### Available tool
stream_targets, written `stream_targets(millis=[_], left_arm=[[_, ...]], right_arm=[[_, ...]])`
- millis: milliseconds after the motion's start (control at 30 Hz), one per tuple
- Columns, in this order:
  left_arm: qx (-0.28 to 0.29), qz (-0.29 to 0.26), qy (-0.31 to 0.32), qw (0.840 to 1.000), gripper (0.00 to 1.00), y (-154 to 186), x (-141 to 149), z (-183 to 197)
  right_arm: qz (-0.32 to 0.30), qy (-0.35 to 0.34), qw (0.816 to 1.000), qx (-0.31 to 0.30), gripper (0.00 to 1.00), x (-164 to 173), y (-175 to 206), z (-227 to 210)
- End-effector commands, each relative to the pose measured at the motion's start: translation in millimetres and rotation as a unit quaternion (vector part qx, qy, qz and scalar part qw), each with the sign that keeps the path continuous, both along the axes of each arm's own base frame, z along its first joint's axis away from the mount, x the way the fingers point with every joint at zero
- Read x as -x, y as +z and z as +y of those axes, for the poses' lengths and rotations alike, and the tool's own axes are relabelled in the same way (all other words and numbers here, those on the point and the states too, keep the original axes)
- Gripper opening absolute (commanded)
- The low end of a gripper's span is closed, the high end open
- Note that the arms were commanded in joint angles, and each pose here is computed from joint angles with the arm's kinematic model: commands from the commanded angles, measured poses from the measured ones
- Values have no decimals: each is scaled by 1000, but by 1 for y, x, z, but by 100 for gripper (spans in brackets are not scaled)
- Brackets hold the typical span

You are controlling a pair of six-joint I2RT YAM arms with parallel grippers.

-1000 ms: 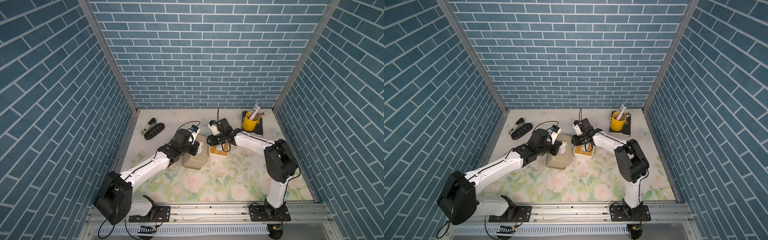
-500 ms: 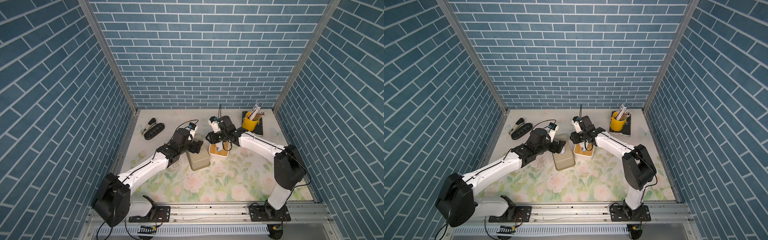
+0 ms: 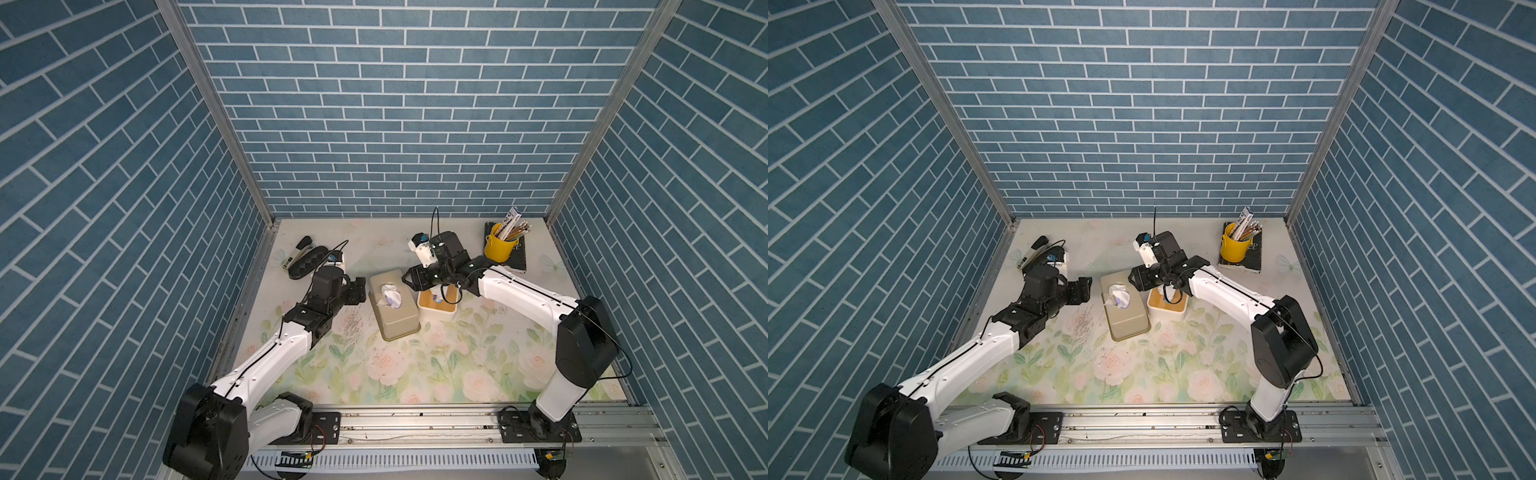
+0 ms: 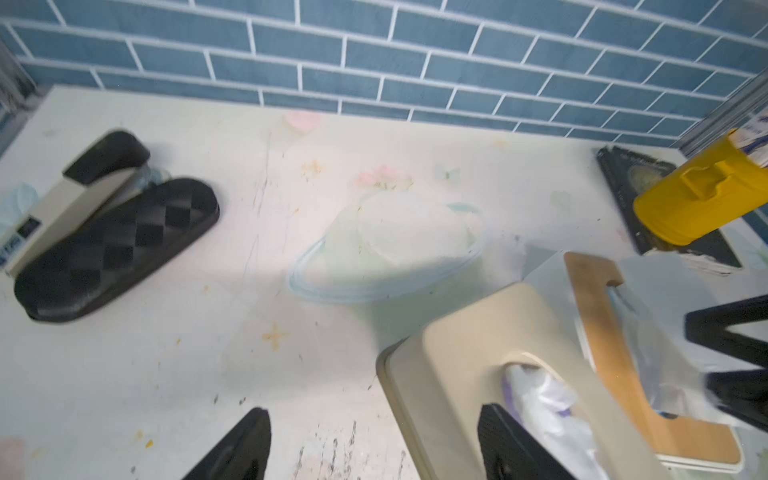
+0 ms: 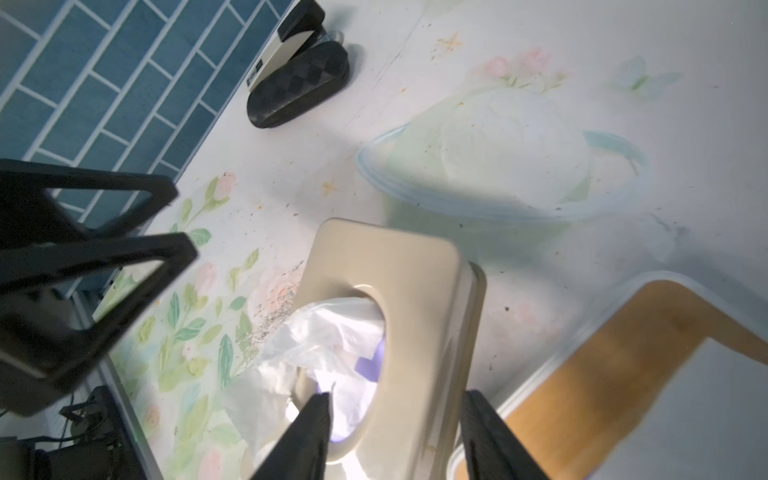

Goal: Put the tissue paper into the tissue box
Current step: Pull the paper towel from the tissue box.

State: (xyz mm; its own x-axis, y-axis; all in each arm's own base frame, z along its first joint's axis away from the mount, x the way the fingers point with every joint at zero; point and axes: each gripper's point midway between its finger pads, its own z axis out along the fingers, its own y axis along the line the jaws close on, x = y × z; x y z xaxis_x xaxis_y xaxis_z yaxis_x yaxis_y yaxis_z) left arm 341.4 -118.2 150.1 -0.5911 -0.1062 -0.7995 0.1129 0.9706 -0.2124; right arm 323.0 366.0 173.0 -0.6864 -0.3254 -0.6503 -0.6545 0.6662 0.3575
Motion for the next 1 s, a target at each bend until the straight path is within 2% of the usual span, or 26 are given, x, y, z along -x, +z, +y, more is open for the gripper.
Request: stream_targets(millis=[0, 333, 600, 667, 833, 967], left_arm=[[21, 15, -4, 1000, 83, -16, -3, -6], [23, 36, -24, 999, 83, -40, -17, -20], [13, 44, -30, 998, 83, -49, -26, -22], [11, 47, -31, 998, 82, -51, -28, -22], [8, 48, -33, 998, 82, -52, -35, -23], [10, 49, -37, 998, 81, -52, -40, -26]], right_arm=[[18, 14, 1000, -10, 58, 5, -1, 19], [30, 31, 999, 19, 63, 11, -20, 54], [37, 27, 997, 63, 57, 9, -46, 64], [37, 25, 997, 67, 52, 9, -48, 65], [28, 20, 997, 73, 24, 8, -45, 65], [10, 23, 998, 61, 15, 11, -29, 69]])
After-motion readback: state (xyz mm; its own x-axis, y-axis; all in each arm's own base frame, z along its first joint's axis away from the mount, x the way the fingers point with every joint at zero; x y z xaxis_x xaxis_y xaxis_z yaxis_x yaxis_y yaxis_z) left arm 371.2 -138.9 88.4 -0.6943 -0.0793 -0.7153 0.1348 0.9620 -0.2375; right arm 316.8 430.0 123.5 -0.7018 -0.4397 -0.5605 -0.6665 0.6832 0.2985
